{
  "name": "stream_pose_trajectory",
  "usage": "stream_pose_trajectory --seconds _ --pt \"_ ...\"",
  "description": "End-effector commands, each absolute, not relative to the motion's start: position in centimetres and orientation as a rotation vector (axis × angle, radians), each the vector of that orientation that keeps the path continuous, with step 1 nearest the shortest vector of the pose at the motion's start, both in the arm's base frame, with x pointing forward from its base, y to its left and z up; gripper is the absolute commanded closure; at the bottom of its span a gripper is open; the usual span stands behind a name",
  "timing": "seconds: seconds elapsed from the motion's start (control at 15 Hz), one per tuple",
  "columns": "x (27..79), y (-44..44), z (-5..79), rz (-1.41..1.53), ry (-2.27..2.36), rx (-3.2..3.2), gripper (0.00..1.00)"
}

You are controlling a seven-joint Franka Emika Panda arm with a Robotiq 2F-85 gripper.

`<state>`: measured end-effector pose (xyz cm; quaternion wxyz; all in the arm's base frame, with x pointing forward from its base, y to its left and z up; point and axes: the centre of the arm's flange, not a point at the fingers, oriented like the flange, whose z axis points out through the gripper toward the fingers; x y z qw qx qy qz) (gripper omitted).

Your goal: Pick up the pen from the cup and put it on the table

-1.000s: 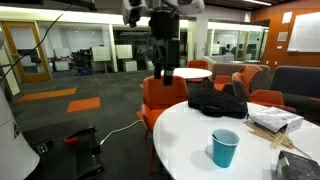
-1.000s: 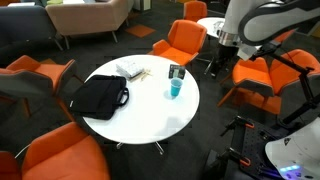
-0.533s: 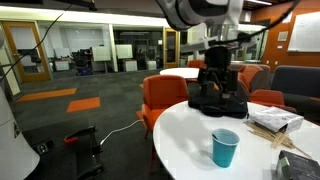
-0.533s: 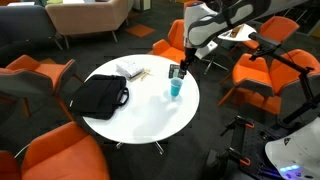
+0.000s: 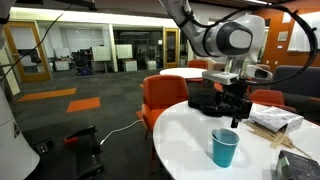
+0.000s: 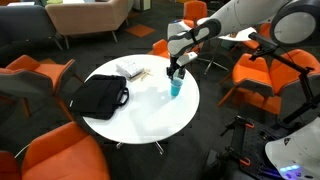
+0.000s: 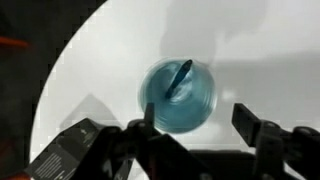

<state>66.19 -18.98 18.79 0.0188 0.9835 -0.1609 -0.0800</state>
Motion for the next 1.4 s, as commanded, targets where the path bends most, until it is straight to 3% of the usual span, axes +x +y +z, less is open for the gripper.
stream_pose_trajectory --seconds 0.0,0.13,0.47,1.33 --pt "68.2 -19.6 18.0 -0.322 -0.576 3.073 0.42" --pt "68.2 -19.9 17.4 -0.35 -0.597 3.079 0.5" --pt "67.4 -20.8 15.5 -0.426 -0.643 3.084 0.47" --pt "66.5 -20.3 11.3 -0.543 -0.683 3.077 0.52"
